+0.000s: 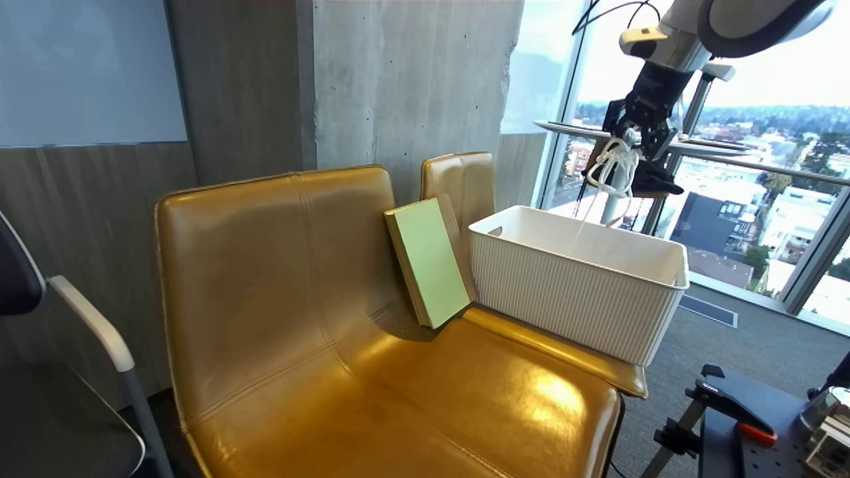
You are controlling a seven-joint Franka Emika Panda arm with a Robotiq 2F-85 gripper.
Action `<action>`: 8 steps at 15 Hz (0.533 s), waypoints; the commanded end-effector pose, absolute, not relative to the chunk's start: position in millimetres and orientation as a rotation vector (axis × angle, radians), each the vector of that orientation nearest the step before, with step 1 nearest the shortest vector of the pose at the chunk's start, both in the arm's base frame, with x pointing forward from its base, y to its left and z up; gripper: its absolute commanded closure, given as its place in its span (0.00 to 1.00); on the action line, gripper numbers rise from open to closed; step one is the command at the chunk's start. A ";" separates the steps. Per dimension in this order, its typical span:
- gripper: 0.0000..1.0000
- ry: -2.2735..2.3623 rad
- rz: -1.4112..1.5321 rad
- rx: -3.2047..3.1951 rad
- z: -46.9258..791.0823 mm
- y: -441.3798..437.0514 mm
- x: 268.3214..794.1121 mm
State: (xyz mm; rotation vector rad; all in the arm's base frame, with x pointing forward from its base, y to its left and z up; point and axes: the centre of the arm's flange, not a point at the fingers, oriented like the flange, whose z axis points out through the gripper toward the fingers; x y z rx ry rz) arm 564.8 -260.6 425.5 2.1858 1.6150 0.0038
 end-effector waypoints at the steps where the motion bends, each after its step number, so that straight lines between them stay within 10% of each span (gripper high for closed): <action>1: 1.00 1.563 0.068 2.175 503.3 -223.8 585.4; 8: 1.00 1.576 0.239 2.092 627.0 -101.9 602.0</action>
